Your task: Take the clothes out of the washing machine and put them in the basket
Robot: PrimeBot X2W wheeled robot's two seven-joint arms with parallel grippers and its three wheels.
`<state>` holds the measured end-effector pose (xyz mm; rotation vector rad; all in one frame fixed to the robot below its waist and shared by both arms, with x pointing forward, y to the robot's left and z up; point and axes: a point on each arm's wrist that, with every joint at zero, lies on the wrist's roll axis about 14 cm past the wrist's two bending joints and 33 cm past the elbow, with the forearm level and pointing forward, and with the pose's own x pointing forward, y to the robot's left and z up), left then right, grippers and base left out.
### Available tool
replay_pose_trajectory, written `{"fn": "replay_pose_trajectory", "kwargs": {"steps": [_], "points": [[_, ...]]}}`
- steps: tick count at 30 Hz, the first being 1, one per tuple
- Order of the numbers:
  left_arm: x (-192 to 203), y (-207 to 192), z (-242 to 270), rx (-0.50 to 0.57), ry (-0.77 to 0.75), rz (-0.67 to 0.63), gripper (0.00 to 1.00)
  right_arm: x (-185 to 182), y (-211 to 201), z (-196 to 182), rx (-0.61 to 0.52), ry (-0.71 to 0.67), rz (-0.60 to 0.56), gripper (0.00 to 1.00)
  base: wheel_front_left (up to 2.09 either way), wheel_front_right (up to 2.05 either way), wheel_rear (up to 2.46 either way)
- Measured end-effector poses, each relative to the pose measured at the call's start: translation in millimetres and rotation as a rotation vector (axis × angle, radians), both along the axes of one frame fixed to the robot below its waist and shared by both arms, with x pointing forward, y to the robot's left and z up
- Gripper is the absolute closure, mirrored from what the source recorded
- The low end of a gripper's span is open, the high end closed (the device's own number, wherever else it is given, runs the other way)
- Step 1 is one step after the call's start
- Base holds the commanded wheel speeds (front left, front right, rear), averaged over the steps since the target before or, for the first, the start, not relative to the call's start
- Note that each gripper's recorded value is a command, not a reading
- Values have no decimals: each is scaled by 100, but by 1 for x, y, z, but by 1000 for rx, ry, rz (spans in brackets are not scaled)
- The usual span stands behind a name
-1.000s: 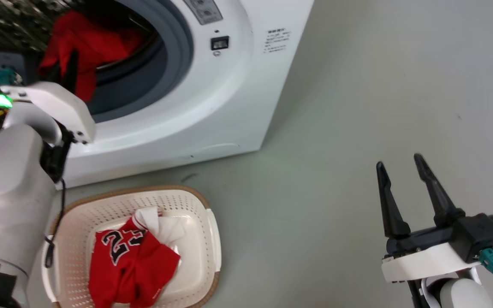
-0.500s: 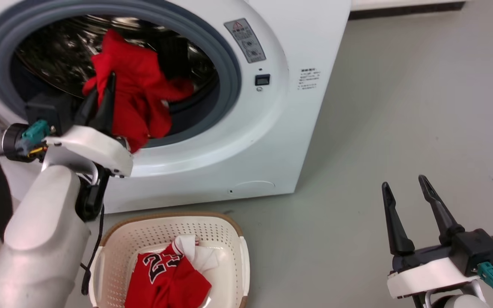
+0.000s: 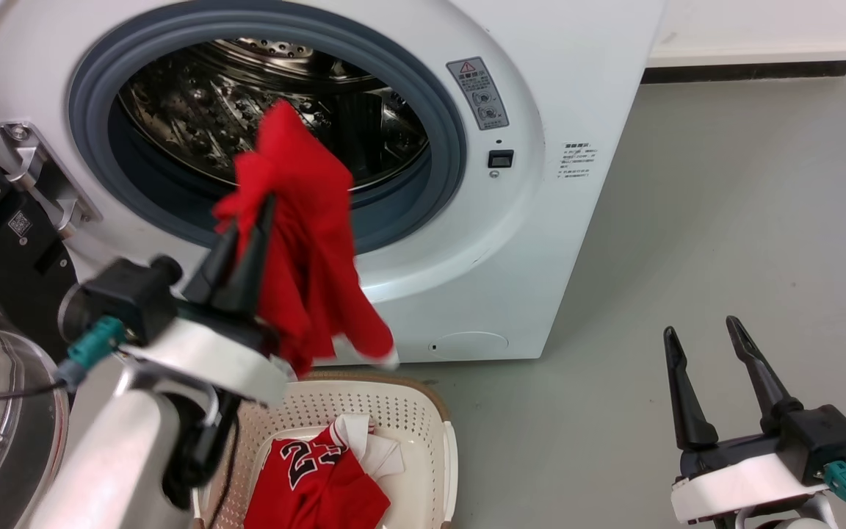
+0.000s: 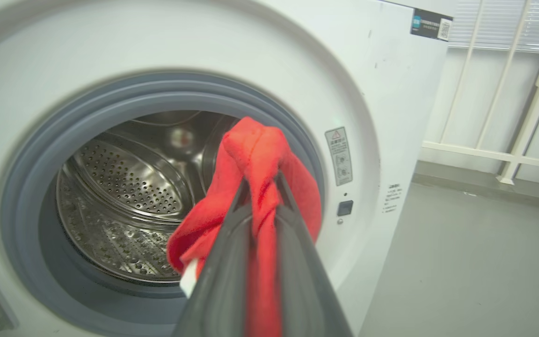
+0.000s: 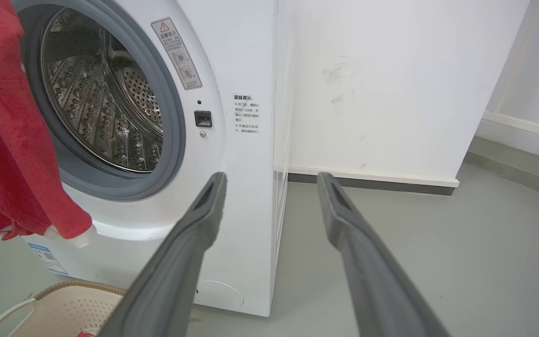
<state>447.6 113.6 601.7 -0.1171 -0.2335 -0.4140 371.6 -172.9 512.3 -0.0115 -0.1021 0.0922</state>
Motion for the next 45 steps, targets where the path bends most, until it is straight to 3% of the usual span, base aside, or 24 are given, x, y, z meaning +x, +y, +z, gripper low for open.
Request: {"fn": "replay_pose_trajectory", "kwargs": {"steps": [6,20,35,45], "points": [[-23,-21,-46,49,160,-78,100,5,6,-8,0,24,19,0,0,0,0],[-52,-61,-217,216,627,-278,100,29,-12,-37,-6,98,-33,0,0,0,0],[-42,-58,-367,427,936,-381,100,55,-32,-97,-9,241,-86,0,0,0,0],[-43,-52,-440,513,1079,-398,100,56,-43,-130,-20,327,-116,0,0,0,0]]}}
